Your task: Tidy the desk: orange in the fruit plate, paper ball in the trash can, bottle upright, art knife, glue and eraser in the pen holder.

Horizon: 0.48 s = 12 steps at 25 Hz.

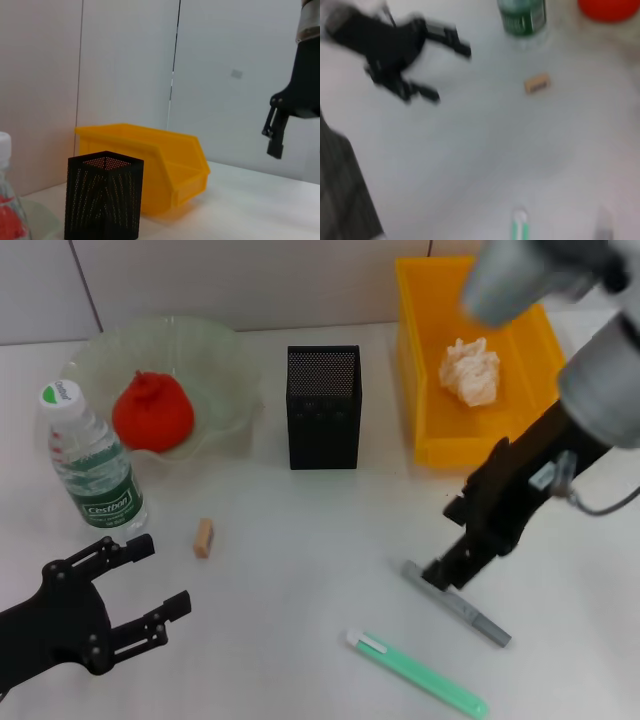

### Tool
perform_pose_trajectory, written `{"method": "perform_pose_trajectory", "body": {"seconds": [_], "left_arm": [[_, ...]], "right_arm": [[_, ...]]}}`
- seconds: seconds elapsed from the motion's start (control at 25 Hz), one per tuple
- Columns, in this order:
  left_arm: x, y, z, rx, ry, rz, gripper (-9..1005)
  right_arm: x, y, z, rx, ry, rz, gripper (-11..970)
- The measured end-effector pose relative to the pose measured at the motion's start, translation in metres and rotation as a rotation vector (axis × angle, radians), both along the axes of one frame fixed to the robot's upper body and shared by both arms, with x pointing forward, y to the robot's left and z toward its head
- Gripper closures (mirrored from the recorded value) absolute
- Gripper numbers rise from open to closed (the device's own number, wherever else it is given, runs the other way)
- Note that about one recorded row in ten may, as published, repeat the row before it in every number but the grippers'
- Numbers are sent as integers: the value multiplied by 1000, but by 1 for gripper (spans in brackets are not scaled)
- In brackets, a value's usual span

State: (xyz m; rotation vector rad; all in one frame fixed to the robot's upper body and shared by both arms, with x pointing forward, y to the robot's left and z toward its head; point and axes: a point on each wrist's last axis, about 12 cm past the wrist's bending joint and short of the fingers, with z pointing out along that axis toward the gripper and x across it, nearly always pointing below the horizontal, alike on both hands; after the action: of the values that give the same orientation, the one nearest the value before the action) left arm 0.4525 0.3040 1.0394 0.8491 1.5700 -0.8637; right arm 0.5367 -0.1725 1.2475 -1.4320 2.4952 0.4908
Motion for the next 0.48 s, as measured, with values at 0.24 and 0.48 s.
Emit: {"method": "perform_pose_trajectory", "body": {"seconds": [0.24,0.48], "left_arm": [[3,0,0,13,-3,7,211],[3,0,-1,18,-2,12,211]], "right_arm": [[-9,45,-17,-182,-68,2,169],[-13,56,-26,-178,-52,-38,169]]}}
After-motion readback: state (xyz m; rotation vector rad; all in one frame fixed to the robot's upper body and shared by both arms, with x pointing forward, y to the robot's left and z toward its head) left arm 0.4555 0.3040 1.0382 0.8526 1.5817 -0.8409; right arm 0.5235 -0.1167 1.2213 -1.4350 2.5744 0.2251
